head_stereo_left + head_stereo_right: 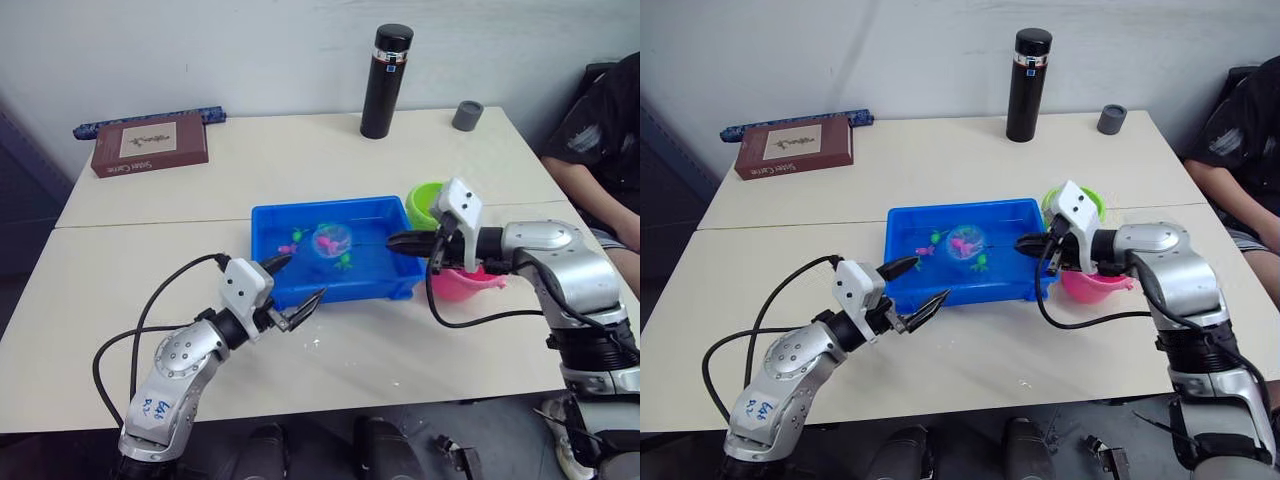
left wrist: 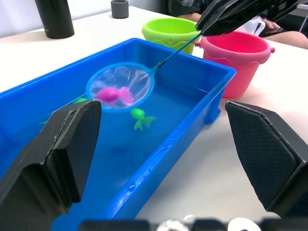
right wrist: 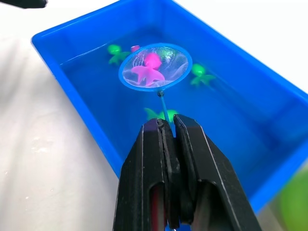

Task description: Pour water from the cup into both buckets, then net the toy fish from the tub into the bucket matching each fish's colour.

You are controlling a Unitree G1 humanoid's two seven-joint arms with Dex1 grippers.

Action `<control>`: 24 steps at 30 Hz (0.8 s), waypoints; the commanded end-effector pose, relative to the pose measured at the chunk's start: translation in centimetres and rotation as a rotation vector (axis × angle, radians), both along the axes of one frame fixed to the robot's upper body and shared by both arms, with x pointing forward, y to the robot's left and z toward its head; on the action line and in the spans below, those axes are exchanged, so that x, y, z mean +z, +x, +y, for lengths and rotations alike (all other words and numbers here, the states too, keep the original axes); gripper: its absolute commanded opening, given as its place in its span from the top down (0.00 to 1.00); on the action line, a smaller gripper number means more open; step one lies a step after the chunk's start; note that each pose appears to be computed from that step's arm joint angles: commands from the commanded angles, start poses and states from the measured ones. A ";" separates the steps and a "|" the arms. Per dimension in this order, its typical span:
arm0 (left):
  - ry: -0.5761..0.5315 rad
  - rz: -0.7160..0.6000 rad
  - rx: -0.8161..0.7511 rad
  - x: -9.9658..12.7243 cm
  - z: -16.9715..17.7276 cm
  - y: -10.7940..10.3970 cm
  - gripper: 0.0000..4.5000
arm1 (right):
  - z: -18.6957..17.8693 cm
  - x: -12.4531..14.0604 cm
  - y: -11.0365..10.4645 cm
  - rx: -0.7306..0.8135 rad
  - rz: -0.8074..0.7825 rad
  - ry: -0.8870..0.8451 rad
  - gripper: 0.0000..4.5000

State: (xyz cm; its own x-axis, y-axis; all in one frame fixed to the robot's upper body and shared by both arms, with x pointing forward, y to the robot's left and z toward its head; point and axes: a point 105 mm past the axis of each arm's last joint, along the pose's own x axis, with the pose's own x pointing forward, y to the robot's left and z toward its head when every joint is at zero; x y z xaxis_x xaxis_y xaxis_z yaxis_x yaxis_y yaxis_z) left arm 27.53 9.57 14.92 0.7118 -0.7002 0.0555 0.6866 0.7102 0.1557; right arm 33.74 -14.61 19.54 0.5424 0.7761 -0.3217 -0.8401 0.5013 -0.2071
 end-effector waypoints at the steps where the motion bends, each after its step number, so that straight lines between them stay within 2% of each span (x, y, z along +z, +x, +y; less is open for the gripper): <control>1: -0.004 -0.031 -0.021 0.8 0.0 0.2 0.01 | -1.2 2.5 -1.1 -0.051 -0.080 0.029 1.00; 6: -0.001 -0.035 -0.042 0.9 -0.1 0.7 0.01 | -2.5 3.6 -2.2 -0.134 -0.104 0.050 1.00; 12: 0.008 -0.035 -0.082 0.8 -0.4 1.6 0.01 | -5.5 4.7 -4.6 -0.307 -0.150 0.060 1.00; 24: 0.007 -0.034 -0.188 0.5 -2.1 2.6 0.01 | -9.8 3.0 -8.2 -0.542 -0.240 -0.022 1.00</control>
State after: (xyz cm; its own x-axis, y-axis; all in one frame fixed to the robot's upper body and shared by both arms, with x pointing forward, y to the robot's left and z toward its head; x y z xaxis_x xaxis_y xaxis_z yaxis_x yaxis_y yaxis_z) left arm 30.31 7.84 14.56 0.5922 -0.8049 0.0377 0.7911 0.5897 0.1627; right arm 26.05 -24.10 20.98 0.8929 0.3922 -0.2209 -0.4451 0.8429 -0.3024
